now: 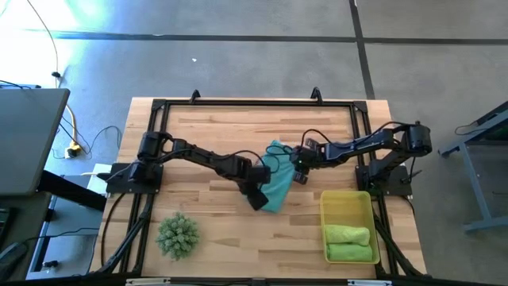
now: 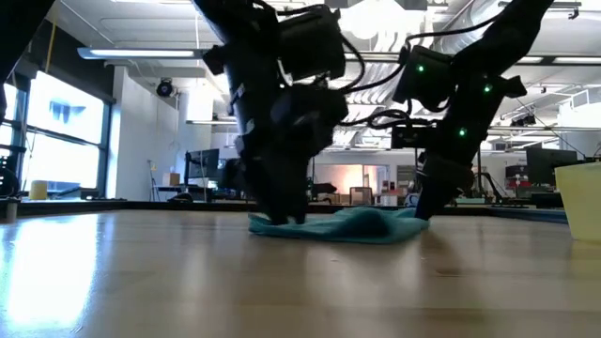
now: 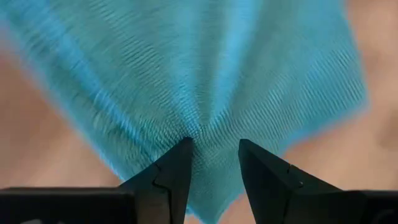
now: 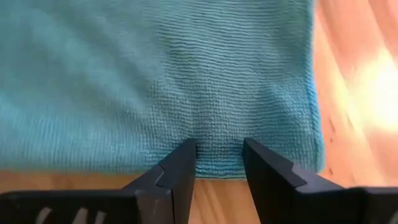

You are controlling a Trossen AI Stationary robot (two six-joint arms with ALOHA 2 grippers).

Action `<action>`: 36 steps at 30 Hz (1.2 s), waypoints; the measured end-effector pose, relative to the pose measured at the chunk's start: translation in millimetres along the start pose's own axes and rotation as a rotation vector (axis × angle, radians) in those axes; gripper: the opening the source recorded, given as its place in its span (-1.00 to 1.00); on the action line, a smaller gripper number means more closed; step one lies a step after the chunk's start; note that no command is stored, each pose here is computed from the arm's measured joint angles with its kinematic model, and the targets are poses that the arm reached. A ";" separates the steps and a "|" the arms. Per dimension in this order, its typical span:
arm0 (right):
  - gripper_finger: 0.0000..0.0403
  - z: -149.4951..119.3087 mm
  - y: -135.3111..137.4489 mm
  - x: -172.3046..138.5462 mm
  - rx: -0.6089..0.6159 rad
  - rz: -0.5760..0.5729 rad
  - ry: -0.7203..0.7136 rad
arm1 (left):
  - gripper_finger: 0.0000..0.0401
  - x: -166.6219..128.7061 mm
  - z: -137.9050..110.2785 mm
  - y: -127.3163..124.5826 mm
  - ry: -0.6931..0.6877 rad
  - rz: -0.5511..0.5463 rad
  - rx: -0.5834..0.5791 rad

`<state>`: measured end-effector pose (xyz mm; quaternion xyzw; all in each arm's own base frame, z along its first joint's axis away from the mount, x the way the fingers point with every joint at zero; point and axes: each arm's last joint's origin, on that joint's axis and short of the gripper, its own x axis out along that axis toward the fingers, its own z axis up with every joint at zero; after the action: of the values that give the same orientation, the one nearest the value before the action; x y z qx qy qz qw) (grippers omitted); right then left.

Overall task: Roll microfiber towels into tight, uniform cylinder then place into a basket
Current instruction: Fold the blue microfiber cloth

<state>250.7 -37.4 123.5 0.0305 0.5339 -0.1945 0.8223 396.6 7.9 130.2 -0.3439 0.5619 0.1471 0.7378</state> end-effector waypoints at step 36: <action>-0.36 6.3 -21.4 17.5 -0.139 0.003 -0.205 | -0.37 6.7 3.2 -34.9 -0.261 -0.177 0.278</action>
<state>254.9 -63.7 113.9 -0.0458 0.4593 -0.1580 0.8729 422.1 -16.2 136.4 -0.2649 0.4442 0.0461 0.8546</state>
